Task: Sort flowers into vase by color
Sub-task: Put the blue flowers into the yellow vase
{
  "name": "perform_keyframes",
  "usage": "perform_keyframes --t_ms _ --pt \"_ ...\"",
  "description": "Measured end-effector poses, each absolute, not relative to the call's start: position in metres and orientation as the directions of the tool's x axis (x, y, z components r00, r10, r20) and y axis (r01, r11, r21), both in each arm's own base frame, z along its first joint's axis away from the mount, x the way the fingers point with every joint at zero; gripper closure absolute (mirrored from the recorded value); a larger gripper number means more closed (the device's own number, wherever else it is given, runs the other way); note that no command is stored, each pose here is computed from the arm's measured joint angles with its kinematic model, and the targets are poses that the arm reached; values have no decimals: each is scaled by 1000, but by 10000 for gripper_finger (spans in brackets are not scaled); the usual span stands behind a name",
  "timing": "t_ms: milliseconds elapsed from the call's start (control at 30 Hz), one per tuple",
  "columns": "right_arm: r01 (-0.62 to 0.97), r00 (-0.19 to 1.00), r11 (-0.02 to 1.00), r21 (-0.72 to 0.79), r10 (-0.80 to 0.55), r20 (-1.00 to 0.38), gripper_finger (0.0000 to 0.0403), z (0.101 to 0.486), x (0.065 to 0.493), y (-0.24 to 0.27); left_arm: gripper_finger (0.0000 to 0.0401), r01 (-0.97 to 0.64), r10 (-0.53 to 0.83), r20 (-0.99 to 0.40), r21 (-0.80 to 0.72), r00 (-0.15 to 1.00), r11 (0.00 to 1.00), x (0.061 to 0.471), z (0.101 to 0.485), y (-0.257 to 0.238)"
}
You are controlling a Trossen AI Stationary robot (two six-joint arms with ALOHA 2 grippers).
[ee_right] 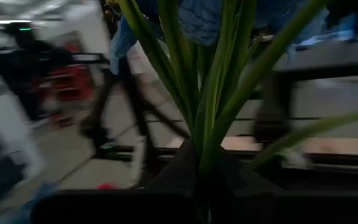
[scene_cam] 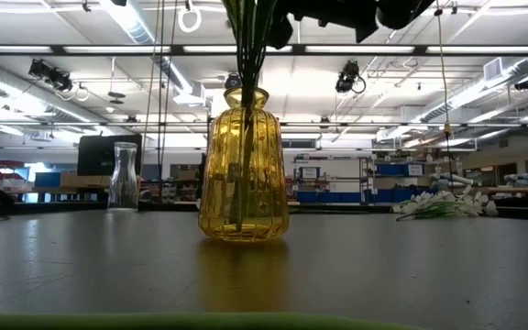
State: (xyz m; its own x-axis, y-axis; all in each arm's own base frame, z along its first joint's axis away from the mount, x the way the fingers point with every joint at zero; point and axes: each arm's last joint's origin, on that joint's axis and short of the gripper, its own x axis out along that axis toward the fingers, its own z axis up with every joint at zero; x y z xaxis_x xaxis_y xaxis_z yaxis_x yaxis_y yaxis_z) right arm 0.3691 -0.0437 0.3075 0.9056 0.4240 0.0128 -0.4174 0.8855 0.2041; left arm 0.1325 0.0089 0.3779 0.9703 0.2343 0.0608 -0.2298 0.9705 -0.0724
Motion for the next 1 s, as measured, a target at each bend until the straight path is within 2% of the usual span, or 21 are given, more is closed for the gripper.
perform_keyframes --t_ms 167,367,533,1000 --pt "-549 828 794 261 559 40 381 288 384 -32 218 -230 234 60 -72 970 971 133 378 9" --pt "-598 795 749 286 601 86 381 273 397 -22 218 -229 234 60 -72 970 971 133 378 9" --pt "-602 786 735 311 615 68 381 262 402 -16 218 -230 235 60 -72 970 970 133 378 9" --pt "-593 797 752 288 600 71 380 262 402 -14 218 -230 234 60 -72 970 971 133 378 9"
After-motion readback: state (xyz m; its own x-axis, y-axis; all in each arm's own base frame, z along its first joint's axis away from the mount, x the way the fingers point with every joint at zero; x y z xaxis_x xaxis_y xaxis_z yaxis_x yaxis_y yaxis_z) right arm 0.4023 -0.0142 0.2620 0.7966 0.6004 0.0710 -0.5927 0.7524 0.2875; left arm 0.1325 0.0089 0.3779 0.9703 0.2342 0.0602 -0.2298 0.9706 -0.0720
